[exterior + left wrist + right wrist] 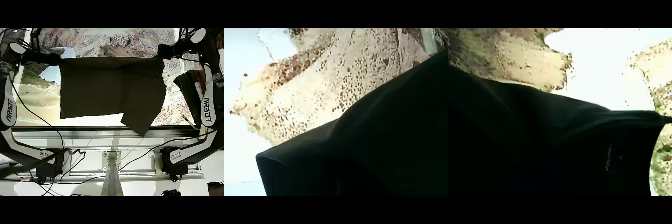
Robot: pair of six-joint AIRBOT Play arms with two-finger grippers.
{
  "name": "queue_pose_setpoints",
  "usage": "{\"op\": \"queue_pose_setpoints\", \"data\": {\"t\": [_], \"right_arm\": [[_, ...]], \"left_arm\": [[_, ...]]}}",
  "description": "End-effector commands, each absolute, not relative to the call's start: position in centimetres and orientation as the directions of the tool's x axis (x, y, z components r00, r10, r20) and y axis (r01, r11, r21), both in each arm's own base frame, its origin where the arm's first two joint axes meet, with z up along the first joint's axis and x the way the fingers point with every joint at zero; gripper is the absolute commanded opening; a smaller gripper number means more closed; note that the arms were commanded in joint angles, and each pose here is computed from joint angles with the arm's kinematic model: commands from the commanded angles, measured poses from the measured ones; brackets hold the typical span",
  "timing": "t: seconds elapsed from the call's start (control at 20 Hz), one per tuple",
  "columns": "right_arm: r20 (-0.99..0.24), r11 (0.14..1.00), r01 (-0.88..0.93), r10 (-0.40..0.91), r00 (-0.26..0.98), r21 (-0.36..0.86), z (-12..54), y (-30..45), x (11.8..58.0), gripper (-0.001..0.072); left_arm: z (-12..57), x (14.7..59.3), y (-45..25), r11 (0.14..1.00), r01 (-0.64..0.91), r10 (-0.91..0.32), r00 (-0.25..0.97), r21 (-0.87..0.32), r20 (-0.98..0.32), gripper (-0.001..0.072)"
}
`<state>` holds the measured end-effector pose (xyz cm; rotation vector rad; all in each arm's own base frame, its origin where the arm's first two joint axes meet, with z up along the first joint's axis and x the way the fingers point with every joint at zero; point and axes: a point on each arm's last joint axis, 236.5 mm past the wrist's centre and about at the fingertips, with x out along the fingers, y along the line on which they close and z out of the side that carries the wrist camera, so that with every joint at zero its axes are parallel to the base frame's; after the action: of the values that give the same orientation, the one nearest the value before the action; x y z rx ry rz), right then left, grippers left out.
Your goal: Fold the clothes and pants, and hang the long-sleeved shirts on hangers.
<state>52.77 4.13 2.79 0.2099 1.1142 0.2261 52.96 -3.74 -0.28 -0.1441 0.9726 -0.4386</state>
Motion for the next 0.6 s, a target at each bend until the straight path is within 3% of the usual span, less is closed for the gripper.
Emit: {"op": "queue_pose_setpoints", "data": {"t": [0.0, 0.1, 0.25, 0.45, 0.5, 0.55], "right_arm": [[-0.937, 0.981, -0.073, 0.192, 0.291, 0.178, -0.1, 1.9, 50.2, 0.0008], [-0.979, 0.991, -0.089, 0.115, 0.166, 0.101, -1.1, -0.1, 47.3, 0.0008], [-0.993, 0.986, -0.124, 0.111, 0.024, 0.108, -1.5, -0.7, 43.9, 0.0008], [-0.994, 0.988, -0.108, 0.112, -0.017, 0.114, -2.4, -1.2, 42.8, 0.0009], [-0.994, 0.988, -0.108, 0.111, 0.001, 0.110, -2.6, -1.2, 43.2, 0.0073], [-0.994, 0.989, -0.104, 0.108, 0.028, 0.105, -2.6, -1.3, 43.8, 0.0326]], "left_arm": [[-2.0, 50.2, -4.5, 0.878, 0.317, -0.462, 0.355, -0.360, -0.813, 0.0007], [-2.9, 47.0, -4.8, 0.855, 0.344, -0.475, 0.222, -0.388, -0.851, 0.0006], [-4.4, 43.6, -3.0, 0.868, 0.356, -0.395, 0.076, -0.345, -0.915, 0.0006], [-5.4, 42.9, -0.9, 0.900, 0.339, -0.307, 0.047, -0.274, -0.950, 0.0016], [-5.4, 42.9, -0.9, 0.900, 0.340, -0.307, 0.048, -0.274, -0.950, 0.0161], [-5.4, 43.0, -1.2, 0.897, 0.344, -0.311, 0.047, -0.277, -0.949, 0.0510]]}}
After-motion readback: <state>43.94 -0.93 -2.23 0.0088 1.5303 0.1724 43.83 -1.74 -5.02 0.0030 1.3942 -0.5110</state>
